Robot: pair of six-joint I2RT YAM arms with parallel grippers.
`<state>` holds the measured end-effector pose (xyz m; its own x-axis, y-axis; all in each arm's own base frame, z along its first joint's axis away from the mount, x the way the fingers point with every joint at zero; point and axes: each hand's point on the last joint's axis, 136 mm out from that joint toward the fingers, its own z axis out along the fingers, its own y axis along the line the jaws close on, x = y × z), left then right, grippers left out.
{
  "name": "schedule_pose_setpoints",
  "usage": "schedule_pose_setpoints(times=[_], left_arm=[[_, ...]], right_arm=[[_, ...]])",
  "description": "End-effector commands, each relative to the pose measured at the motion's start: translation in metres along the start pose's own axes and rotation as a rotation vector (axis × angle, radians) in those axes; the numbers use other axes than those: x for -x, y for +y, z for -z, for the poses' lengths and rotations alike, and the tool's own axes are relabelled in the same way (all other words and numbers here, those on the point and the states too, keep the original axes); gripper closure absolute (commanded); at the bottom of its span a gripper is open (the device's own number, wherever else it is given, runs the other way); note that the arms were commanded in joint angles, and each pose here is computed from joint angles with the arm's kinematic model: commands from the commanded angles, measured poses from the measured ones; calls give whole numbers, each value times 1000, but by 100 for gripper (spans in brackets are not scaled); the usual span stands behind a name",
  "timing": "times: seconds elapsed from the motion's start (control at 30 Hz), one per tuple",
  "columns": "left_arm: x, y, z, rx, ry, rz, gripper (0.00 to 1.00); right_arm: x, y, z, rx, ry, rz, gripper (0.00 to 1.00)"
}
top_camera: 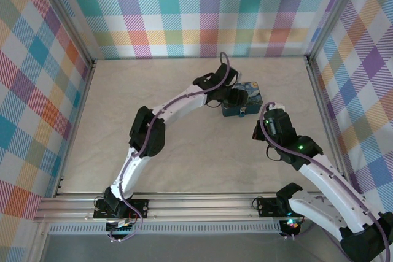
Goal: Unlock a padlock with a key
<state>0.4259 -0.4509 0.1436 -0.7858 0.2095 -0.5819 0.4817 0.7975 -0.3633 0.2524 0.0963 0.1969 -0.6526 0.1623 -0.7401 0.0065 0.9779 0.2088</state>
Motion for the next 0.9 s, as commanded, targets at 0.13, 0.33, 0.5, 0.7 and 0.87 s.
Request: schedule_pose_setpoints(times=[0.13, 0.33, 0.5, 0.7, 0.87], left_arm=[[-26, 3, -16, 59, 99, -65, 27], [-42, 8, -17, 91, 150, -101, 27], [-54, 16, -15, 116, 175, -109, 26], [-65, 25, -2, 151, 192, -116, 26], [-74, 32, 16, 172, 183, -111, 25]], right_arm=[[-2, -8, 1, -31, 1, -10, 100], [1, -8, 0, -43, 3, 4, 100], [2, -8, 0, -48, 4, 11, 100], [2, -9, 0, -54, 6, 17, 100], [0, -9, -2, -56, 10, 21, 100]])
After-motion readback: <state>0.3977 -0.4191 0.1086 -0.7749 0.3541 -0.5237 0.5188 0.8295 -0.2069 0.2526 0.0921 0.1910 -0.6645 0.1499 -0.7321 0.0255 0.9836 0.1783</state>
